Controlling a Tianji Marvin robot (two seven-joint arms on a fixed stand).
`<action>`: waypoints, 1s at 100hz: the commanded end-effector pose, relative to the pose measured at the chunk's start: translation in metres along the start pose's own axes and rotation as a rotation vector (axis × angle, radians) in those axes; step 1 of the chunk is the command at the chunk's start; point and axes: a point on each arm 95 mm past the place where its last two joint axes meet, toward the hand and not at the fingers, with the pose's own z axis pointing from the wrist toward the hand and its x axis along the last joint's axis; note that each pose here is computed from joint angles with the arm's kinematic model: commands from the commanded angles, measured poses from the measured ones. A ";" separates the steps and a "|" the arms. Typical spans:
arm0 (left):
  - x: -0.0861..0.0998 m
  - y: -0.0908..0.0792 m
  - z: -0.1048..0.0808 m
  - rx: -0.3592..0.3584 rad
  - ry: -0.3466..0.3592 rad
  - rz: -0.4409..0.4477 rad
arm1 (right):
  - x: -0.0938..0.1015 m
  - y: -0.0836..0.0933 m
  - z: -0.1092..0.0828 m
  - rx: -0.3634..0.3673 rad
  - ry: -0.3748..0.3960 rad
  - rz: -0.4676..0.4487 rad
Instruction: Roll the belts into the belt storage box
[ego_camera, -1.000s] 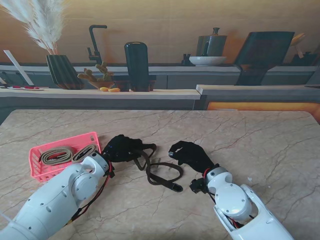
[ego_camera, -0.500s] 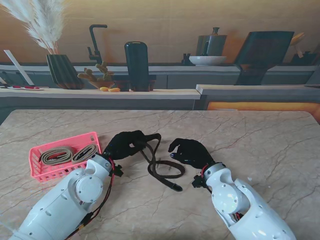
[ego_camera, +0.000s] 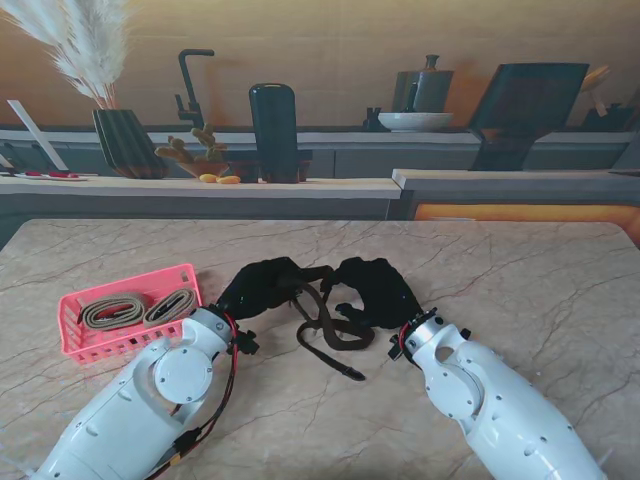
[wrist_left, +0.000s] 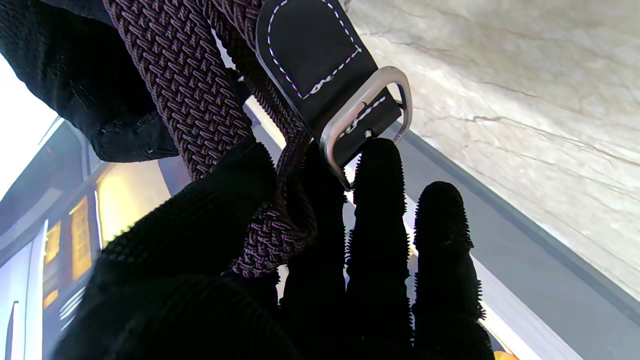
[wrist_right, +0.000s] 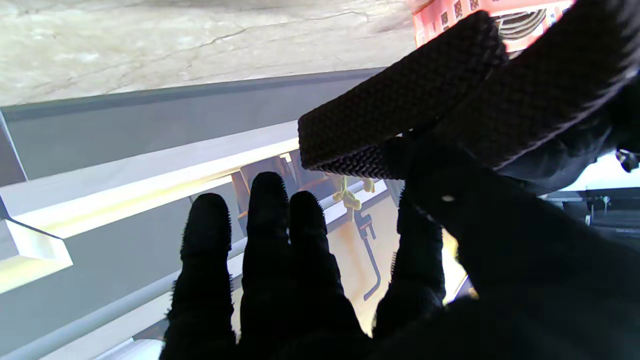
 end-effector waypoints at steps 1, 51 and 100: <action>0.006 0.005 0.000 -0.002 0.005 -0.020 | 0.000 0.003 0.003 -0.007 0.017 -0.027; 0.015 0.011 0.004 0.011 -0.010 -0.119 | -0.005 -0.011 0.025 0.068 0.111 -0.086; 0.019 0.009 0.003 0.032 -0.039 -0.200 | -0.005 -0.011 0.026 0.167 0.178 -0.160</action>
